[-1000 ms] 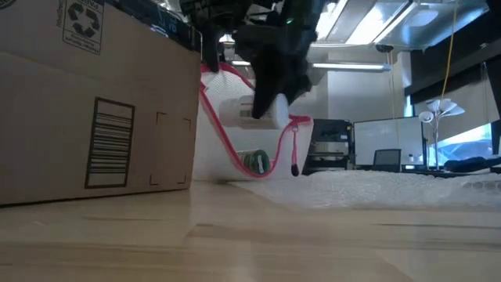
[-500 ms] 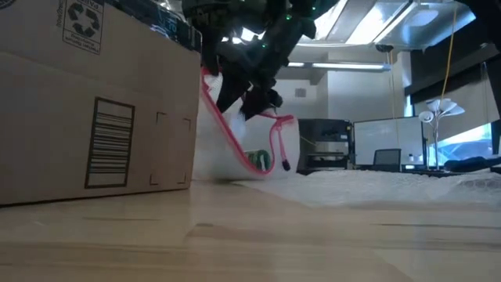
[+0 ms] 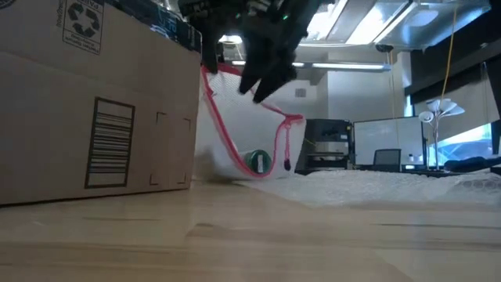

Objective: Unpack boxes
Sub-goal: Close the transparent zip bag

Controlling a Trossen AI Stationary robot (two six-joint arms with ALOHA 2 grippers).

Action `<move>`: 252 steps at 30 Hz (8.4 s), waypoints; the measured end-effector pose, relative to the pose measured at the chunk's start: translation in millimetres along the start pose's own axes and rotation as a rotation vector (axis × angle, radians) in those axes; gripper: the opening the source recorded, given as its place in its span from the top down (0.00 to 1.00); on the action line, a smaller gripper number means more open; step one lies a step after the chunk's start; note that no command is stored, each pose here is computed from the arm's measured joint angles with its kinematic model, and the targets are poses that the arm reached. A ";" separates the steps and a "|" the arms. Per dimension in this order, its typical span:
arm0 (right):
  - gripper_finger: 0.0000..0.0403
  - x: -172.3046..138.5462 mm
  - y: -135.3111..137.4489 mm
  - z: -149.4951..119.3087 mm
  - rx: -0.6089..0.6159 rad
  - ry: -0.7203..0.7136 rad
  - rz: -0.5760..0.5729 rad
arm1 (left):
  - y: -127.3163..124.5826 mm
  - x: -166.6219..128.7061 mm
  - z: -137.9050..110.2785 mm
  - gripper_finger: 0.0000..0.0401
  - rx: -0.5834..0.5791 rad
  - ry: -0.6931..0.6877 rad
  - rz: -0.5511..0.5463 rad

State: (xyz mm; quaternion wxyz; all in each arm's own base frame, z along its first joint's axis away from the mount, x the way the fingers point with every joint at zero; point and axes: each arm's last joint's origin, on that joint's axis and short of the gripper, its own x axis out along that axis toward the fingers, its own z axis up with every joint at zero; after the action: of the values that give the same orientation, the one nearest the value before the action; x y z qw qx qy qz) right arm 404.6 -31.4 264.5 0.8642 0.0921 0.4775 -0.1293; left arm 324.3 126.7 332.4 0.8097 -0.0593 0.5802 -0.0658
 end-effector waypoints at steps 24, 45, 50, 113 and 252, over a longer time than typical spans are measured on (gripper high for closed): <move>0.46 -26.1 5.7 -80.1 -0.541 0.128 -0.155 | 0.8 1.3 -0.6 1.00 0.001 0.005 0.006; 0.67 12.8 -7.6 -102.5 -0.584 0.007 -0.270 | 0.6 1.3 -0.4 1.00 0.006 0.001 -0.004; 0.74 13.7 -14.8 -94.8 -0.562 -0.043 -0.283 | 0.6 1.3 -0.4 1.00 0.006 0.000 -0.004; 0.98 -220.7 -93.5 9.0 0.133 -0.097 0.351 | -92.9 -105.2 45.6 0.69 0.256 -0.653 0.318; 0.97 -195.3 -122.2 30.7 0.256 -0.176 0.224 | -73.9 -68.2 51.0 0.98 0.029 -0.466 0.308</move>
State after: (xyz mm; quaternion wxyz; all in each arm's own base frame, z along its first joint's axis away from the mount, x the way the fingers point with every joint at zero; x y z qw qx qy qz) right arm 291.5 -129.7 442.1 0.8928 0.2420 0.3666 -0.0995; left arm 348.1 67.0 425.1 0.9225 0.0276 0.3793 0.0655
